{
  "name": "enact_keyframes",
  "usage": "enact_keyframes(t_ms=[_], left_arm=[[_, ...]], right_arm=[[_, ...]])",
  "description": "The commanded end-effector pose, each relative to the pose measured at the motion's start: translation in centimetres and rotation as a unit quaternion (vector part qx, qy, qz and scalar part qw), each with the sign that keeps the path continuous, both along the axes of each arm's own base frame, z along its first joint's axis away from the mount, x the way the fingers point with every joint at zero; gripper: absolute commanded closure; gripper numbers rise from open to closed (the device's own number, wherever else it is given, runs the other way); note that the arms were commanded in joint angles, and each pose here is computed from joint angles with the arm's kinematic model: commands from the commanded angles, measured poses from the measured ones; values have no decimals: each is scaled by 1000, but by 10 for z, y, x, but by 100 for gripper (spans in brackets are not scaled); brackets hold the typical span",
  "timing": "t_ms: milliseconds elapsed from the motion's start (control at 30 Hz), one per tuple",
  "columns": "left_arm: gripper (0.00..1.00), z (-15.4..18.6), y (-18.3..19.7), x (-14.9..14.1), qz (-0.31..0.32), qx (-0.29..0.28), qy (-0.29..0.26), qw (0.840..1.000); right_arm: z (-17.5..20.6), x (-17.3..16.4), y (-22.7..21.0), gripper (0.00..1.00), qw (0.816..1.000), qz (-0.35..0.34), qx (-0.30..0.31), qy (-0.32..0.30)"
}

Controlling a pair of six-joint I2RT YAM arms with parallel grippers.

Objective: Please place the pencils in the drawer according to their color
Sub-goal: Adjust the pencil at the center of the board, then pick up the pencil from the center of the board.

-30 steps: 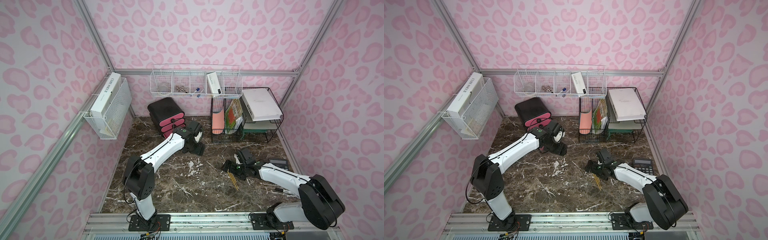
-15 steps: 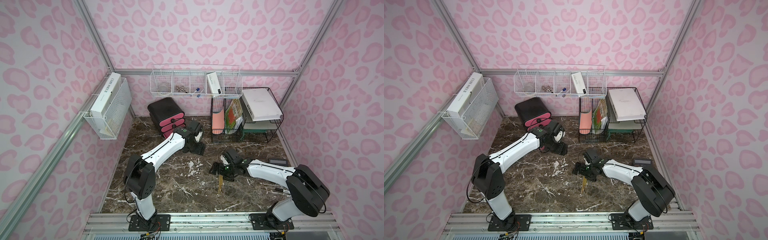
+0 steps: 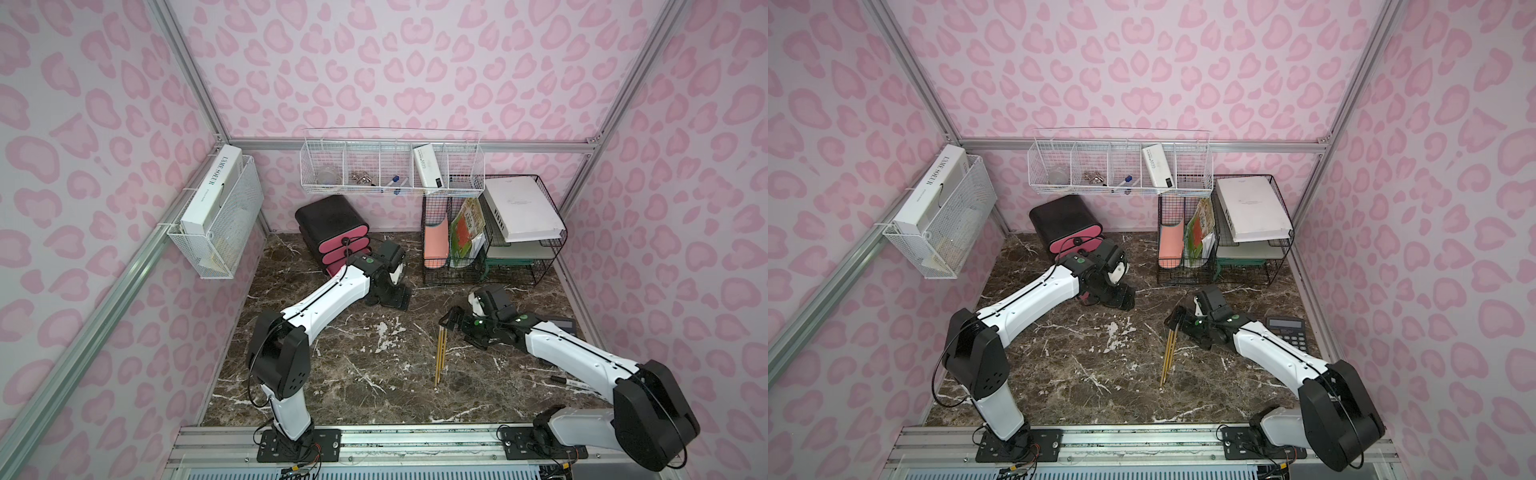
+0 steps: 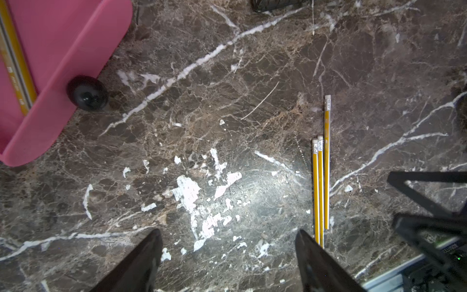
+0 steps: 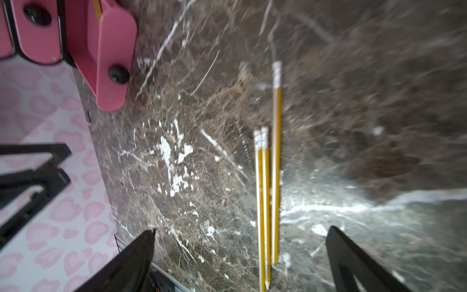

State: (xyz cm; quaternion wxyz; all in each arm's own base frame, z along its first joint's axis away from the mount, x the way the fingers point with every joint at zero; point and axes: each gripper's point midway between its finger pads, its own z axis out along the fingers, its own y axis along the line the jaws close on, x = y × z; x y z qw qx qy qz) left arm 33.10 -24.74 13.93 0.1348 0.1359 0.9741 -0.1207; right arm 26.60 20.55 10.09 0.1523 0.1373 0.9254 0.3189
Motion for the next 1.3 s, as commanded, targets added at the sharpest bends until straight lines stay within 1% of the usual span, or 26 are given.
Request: enact_keyframes(t_ms=[0,100,267,467,733,1033,1267], left_arm=[[17,-8,-10,-14,0,-2,25,1000],[17,-23,-28,-27,-6,-3,43,999],[17,-58,-64,-46,-5,6,72,997],[17,-85,-95,-51,-14,29,74,997],[18,-103,-100,-41,1,42,66,997],[20,-114,-102,-36,4,47,60,997],[20,-122,-91,-36,6,80,60,995]], right_arm=[[-2,4,-28,2,999,-28,-15,-7],[-4,8,-52,2,998,-57,-13,-13],[-8,8,-79,2,996,-81,-15,-18],[-13,6,-96,2,995,-93,-18,-20],[-9,5,-104,2,994,-100,-18,-27],[-7,5,-107,2,994,-102,-20,-29],[-5,8,-107,2,994,-107,-16,-29]])
